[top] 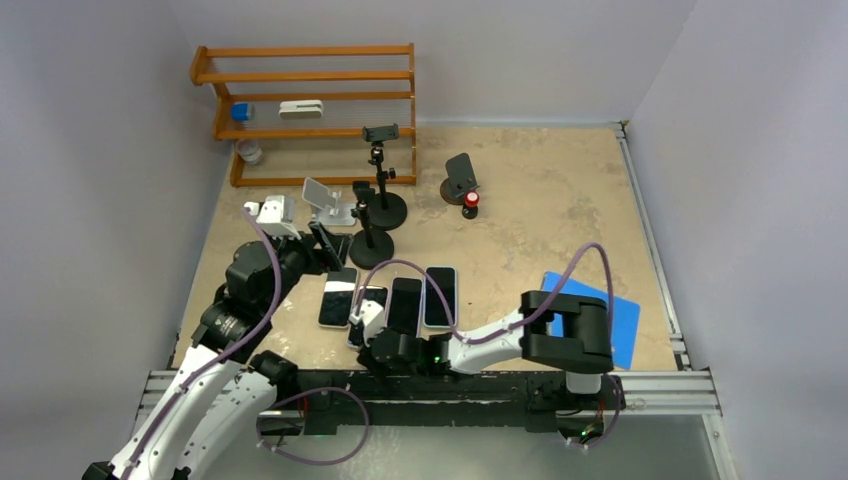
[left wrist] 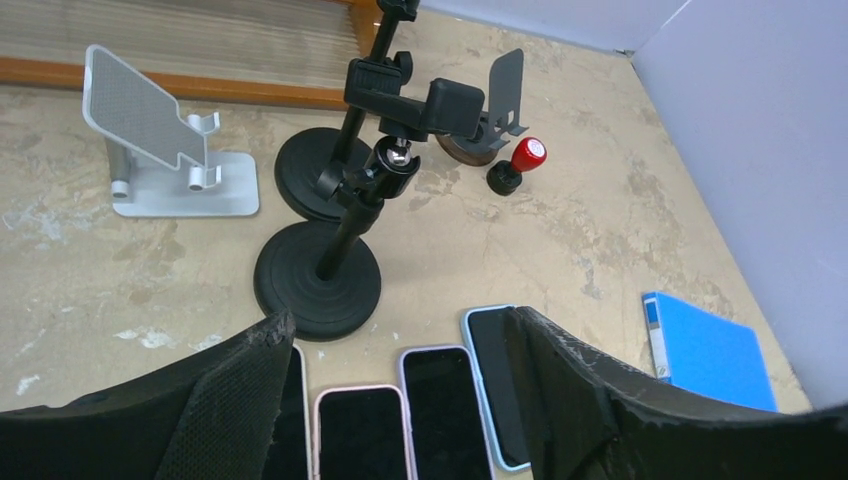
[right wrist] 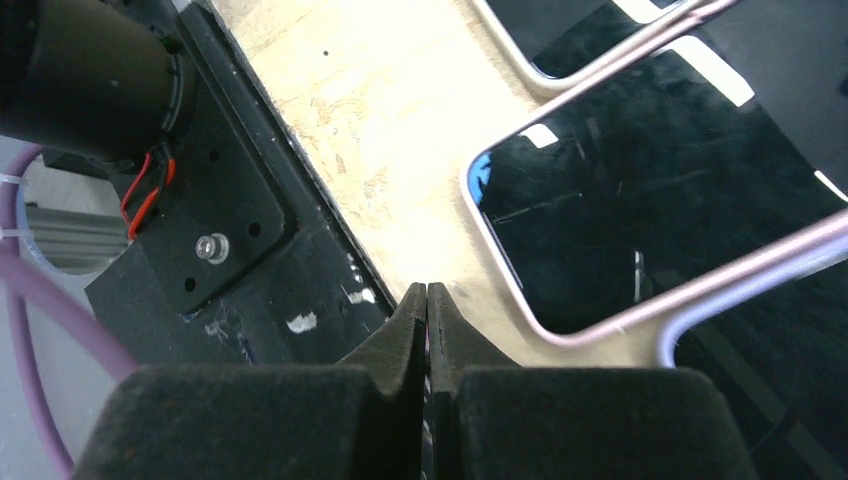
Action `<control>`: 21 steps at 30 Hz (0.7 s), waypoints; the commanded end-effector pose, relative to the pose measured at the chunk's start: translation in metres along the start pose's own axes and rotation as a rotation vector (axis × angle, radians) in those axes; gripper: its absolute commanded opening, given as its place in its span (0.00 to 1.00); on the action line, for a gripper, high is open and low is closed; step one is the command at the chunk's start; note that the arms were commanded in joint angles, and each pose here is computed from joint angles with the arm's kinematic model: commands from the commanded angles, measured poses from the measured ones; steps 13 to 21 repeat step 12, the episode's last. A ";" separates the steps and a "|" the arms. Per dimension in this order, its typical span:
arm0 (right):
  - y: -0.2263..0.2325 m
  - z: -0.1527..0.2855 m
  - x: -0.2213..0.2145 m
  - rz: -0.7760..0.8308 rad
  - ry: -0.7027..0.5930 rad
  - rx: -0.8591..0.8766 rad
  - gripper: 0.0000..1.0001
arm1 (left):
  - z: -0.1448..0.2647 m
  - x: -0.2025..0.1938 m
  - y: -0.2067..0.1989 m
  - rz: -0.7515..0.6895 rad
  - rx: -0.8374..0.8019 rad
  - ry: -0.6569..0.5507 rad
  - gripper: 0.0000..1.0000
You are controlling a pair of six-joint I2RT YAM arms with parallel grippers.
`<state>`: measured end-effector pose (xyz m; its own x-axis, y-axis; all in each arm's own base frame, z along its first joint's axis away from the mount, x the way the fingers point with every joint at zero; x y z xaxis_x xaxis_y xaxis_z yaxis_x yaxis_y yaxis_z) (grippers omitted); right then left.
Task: Remove the phone from the phone stand
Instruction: Reset both arms
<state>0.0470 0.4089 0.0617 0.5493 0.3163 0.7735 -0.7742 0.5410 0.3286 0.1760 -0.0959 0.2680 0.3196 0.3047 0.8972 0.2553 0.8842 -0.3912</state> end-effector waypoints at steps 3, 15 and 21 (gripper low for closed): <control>-0.004 0.050 0.055 -0.085 -0.280 -0.052 0.13 | -0.005 0.018 -0.003 0.162 0.071 -0.083 0.79; -0.015 0.081 0.086 -0.141 -0.423 -0.162 0.57 | -0.007 0.025 -0.004 0.185 0.119 -0.055 0.84; -0.015 0.081 0.086 -0.141 -0.423 -0.162 0.57 | -0.007 0.025 -0.004 0.185 0.119 -0.055 0.84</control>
Point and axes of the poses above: each gripper's point midway between its finger pads, its own z axis back along the fingers, its own y axis along the line the jaws close on, x = y × z, the point moved 7 cm from there along z, back along the fingers, and after that the axes turned 1 degree about -z, right-handed, at the moved point
